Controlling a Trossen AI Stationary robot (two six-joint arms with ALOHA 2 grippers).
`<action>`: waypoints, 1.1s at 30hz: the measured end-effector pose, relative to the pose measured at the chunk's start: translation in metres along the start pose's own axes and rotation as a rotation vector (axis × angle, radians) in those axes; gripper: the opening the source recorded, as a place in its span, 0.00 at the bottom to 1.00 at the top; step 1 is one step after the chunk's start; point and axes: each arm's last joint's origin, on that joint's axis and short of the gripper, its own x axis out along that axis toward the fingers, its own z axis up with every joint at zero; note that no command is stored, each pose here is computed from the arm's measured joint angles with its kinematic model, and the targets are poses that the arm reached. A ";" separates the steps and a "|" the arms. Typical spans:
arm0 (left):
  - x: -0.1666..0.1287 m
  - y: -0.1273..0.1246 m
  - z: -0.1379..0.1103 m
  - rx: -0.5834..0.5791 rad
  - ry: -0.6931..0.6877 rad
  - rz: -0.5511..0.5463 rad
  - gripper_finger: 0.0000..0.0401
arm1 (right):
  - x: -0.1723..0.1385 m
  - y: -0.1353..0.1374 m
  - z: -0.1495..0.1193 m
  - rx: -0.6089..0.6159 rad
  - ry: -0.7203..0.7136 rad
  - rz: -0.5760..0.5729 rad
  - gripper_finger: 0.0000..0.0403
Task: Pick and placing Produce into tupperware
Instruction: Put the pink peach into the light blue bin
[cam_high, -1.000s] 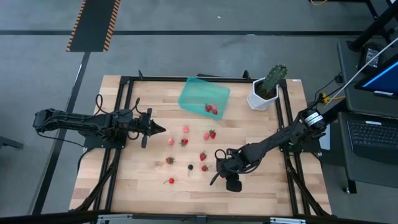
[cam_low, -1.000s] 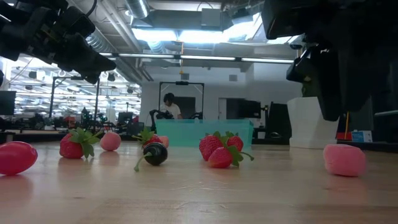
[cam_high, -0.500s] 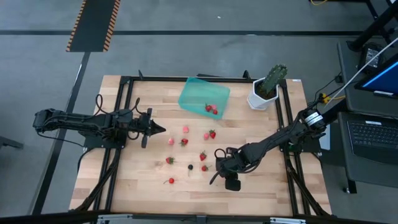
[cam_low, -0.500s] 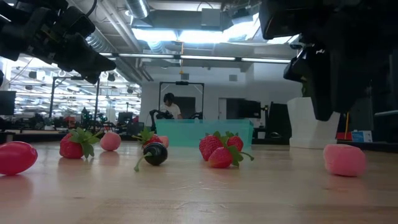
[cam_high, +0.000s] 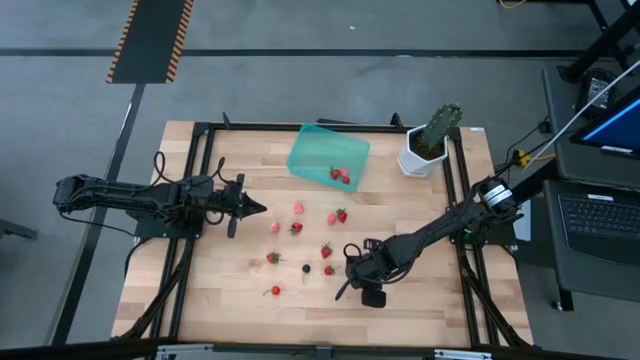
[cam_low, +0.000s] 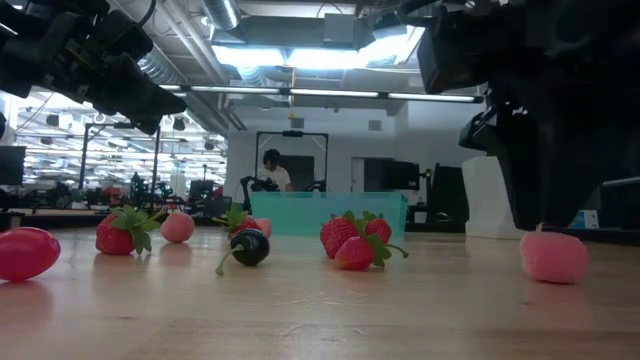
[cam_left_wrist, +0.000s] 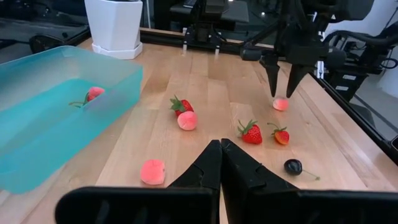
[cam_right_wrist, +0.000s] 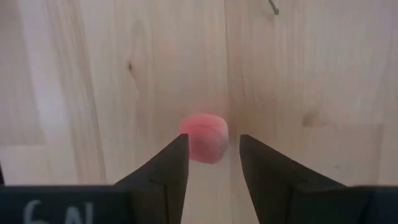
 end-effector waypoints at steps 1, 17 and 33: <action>0.000 0.000 0.000 0.000 0.000 0.000 0.00 | 0.000 0.001 0.000 0.006 0.002 0.002 0.36; 0.000 0.000 0.000 0.000 0.000 0.000 0.00 | 0.006 0.008 -0.003 0.021 0.004 0.010 0.36; 0.000 0.000 0.000 0.000 0.000 0.000 0.00 | 0.017 0.010 0.001 0.020 -0.015 0.022 0.36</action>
